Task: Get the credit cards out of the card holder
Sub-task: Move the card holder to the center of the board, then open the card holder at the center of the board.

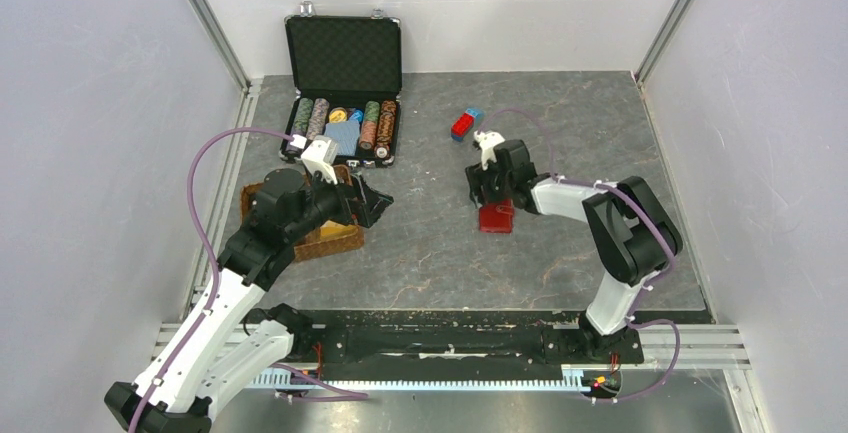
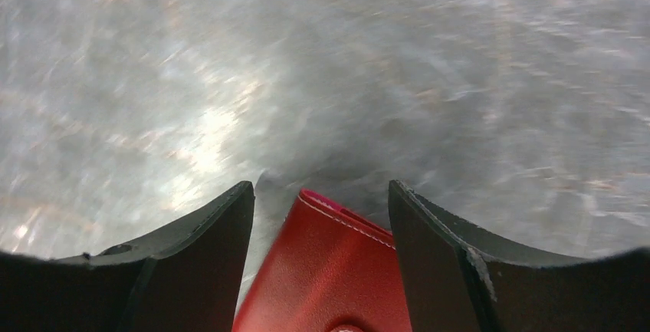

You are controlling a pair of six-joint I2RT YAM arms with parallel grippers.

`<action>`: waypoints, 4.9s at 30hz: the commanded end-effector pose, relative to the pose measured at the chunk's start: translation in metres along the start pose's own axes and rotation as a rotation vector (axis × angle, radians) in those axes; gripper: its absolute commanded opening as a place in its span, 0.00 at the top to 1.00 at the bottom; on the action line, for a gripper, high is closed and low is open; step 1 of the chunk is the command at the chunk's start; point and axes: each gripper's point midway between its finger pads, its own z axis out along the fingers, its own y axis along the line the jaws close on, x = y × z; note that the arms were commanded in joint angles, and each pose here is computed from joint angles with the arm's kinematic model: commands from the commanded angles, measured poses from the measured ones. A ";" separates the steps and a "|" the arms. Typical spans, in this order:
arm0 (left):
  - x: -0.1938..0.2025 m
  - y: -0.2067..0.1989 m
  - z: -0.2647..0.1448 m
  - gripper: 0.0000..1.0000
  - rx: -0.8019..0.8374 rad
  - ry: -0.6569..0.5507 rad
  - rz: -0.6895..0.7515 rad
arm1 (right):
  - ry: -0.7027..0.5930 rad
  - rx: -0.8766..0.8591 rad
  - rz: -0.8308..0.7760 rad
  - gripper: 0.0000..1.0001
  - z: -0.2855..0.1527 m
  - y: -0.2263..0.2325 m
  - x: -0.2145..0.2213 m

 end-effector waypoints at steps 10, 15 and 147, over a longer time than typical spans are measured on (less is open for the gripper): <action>-0.008 -0.001 0.001 0.00 0.000 -0.020 -0.006 | 0.024 -0.092 -0.113 0.35 -0.044 0.057 0.027; -0.004 -0.002 0.005 0.00 0.008 0.002 -0.011 | -0.011 0.015 0.032 0.36 -0.073 0.045 0.016; 0.188 -0.051 0.102 0.20 -0.080 0.436 -0.096 | -0.211 0.289 0.481 1.00 -0.140 0.008 0.117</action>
